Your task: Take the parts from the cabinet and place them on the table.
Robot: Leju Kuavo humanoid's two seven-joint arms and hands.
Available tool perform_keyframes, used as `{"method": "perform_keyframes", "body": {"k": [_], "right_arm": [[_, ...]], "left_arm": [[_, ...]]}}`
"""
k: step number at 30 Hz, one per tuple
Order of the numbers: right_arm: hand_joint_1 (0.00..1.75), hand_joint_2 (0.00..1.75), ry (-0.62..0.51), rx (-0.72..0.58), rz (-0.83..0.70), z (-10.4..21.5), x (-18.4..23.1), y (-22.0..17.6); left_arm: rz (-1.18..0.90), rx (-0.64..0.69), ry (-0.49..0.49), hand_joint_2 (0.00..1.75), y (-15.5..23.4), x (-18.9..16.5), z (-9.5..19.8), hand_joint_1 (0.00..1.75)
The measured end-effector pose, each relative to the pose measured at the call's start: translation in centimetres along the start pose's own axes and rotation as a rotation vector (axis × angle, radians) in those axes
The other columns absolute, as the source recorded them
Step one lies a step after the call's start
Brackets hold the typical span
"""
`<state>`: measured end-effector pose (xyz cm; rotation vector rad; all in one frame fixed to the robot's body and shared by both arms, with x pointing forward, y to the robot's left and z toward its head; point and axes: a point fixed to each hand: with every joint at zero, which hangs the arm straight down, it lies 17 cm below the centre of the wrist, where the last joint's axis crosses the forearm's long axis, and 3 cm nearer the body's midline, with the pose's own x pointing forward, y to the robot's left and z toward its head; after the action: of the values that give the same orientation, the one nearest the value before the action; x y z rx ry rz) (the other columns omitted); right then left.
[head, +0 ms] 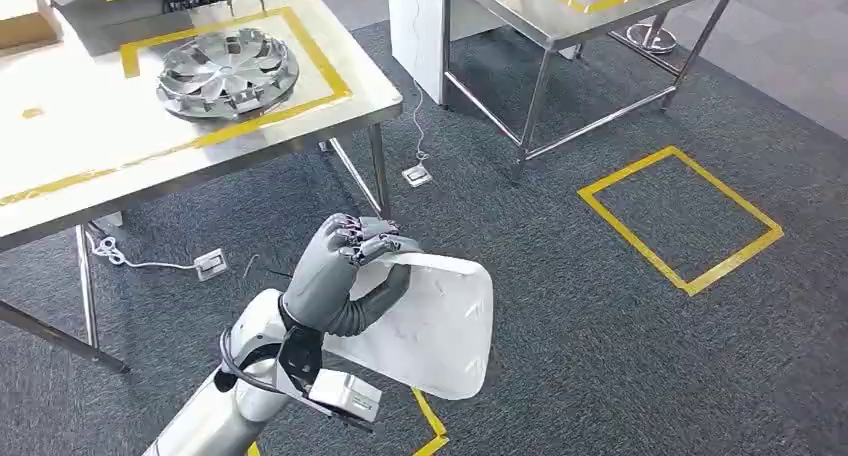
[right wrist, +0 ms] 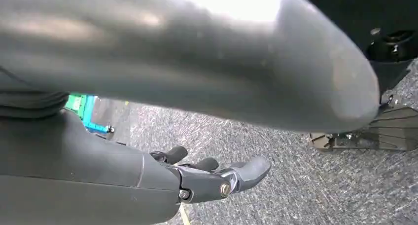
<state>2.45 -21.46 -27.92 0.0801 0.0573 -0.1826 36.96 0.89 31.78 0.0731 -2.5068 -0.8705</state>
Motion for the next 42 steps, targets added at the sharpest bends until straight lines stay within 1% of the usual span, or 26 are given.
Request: {"method": "perform_keyframes", "body": {"k": [5, 20, 25, 36, 42], "right_arm": [[0.0, 0.0, -0.001, 0.006, 0.004, 0.0, 0.1, 0.2], [0.0, 0.0, 0.001, 0.007, 0.011, 0.0, -0.1, 0.3], [0.0, 0.0, 0.003, 0.009, 0.011, 0.0, -0.2, 0.4], [0.0, 0.0, -0.003, 0.014, 0.009, 0.1, 0.2, 0.7], [0.0, 0.0, -0.003, 0.003, -0.021, 0.0, 0.2, 0.5]], "left_arm": [[0.004, 0.005, -0.012, 1.75, 0.0, 0.4, -0.6, 1.75], [0.001, -0.007, -0.014, 1.75, -0.5, 0.5, -0.7, 1.75], [0.0, -0.018, -0.004, 1.75, -0.8, 0.0, -0.3, 1.75], [-0.002, -0.011, -0.008, 1.75, -0.7, 0.3, -0.9, 1.75], [-0.022, -0.018, 0.006, 1.75, -0.9, 0.0, -0.9, 1.75]]}}
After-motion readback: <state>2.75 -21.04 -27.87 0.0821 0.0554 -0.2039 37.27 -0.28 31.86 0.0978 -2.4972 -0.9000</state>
